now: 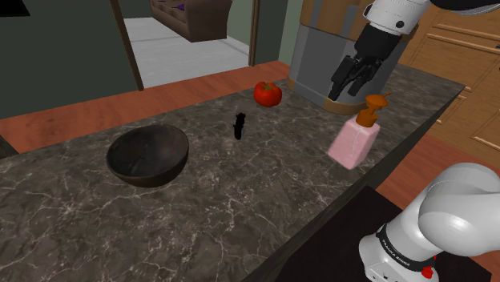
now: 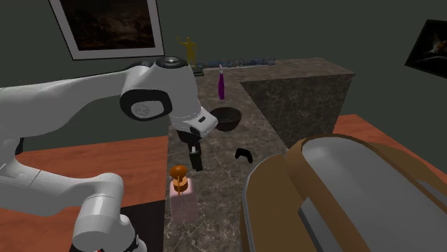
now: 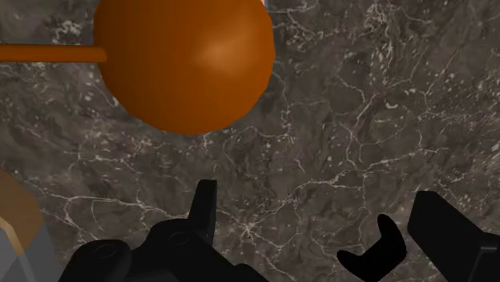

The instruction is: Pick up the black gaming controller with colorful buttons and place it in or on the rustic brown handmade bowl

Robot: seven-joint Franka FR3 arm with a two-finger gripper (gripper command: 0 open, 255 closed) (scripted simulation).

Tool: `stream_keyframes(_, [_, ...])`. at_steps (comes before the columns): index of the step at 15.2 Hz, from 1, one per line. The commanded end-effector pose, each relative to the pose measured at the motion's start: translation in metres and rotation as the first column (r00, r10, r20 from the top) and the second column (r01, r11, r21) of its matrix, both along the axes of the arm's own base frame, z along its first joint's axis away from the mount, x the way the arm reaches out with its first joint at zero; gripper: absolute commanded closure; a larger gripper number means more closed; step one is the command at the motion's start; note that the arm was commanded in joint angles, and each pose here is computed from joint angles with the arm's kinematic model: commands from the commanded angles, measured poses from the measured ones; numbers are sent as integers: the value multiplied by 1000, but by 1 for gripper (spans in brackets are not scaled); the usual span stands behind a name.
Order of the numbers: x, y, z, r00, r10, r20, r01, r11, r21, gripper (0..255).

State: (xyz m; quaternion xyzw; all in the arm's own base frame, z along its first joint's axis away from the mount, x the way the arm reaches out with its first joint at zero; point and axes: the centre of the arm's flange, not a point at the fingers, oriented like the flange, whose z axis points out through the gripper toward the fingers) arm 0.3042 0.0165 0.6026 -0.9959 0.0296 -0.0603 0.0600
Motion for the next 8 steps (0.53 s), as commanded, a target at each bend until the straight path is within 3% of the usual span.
stream_keyframes(1, [0, 0, 0, 1000, 0, 0, 0, 1000, 0, 0])
stream_keyframes(8, [67, 54, -38, 1000, 20, 16, -20, 999, -38, 0])
